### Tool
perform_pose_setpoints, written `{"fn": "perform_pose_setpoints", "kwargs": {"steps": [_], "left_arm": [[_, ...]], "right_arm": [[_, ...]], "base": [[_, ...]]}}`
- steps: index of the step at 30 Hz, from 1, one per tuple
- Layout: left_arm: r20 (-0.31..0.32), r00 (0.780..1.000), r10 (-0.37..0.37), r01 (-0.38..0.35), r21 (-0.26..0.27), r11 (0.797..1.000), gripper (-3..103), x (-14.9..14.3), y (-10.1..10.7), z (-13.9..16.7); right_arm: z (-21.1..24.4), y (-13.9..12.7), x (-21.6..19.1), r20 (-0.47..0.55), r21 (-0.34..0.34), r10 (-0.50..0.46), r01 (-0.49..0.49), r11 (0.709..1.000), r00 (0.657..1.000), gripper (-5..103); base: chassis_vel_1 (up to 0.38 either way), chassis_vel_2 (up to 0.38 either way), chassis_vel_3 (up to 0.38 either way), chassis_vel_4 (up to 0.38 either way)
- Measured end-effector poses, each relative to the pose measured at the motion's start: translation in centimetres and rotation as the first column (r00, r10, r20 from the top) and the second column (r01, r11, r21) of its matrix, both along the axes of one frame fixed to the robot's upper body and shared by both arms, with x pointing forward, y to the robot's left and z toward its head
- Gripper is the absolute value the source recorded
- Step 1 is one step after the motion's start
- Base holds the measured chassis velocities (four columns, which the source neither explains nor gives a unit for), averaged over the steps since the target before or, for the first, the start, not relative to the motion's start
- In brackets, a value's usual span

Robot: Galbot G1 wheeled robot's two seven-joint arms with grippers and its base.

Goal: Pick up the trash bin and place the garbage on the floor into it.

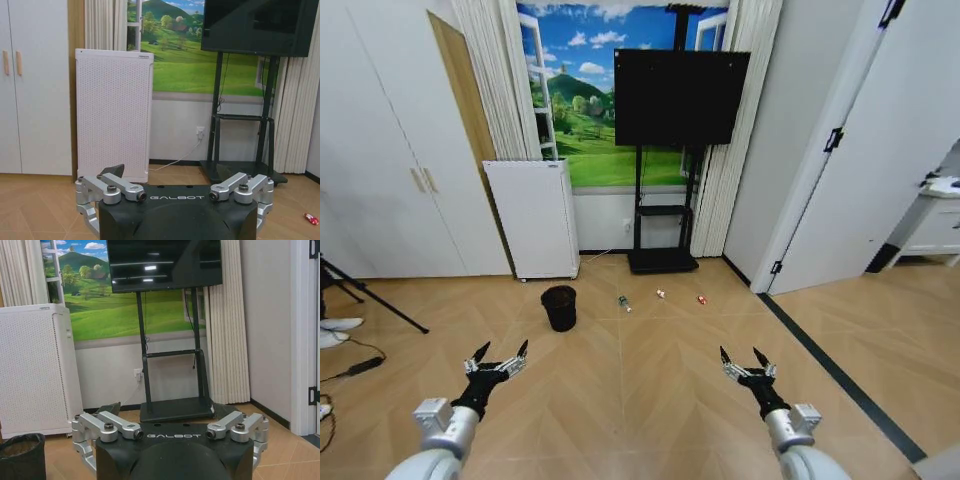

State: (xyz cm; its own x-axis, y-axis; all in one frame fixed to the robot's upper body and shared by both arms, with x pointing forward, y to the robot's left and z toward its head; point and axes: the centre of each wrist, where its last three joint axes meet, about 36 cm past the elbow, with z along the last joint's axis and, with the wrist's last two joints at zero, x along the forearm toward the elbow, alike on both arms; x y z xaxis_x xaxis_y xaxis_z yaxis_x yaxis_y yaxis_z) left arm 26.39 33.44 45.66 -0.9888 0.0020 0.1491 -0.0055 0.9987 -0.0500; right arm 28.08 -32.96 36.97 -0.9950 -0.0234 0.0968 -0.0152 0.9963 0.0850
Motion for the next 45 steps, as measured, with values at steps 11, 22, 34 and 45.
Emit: {"fn": "perform_pose_setpoints", "kwargs": {"steps": [11,22,34,45], "left_arm": [[-0.006,1.000,-0.001,0.001,0.004,1.000,100,-0.08,-0.02,-0.12],[-0.011,1.000,0.002,-0.002,0.003,1.000,100,-0.09,0.08,-0.29],[-0.011,1.000,0.003,-0.003,0.002,1.000,100,-0.12,0.17,-0.32],[-0.001,1.000,0.000,0.000,0.003,1.000,100,0.00,0.23,-0.21]], "right_arm": [[-0.31,-0.02,-0.19,-0.015,0.000,-0.002,0.002,1.000,1.000,100],[-0.40,0.33,-0.07,-0.026,0.011,-0.002,0.002,1.000,1.000,100],[0.08,0.39,0.20,-0.015,0.043,0.022,-0.022,0.999,1.000,100],[-0.16,0.36,-0.27,-0.019,0.027,0.018,-0.017,0.999,1.000,100]], "base": [[0.000,0.000,0.000,0.000],[0.000,0.000,0.000,0.000],[0.000,0.000,0.000,0.000],[-0.080,0.087,0.095,-0.090]]}}
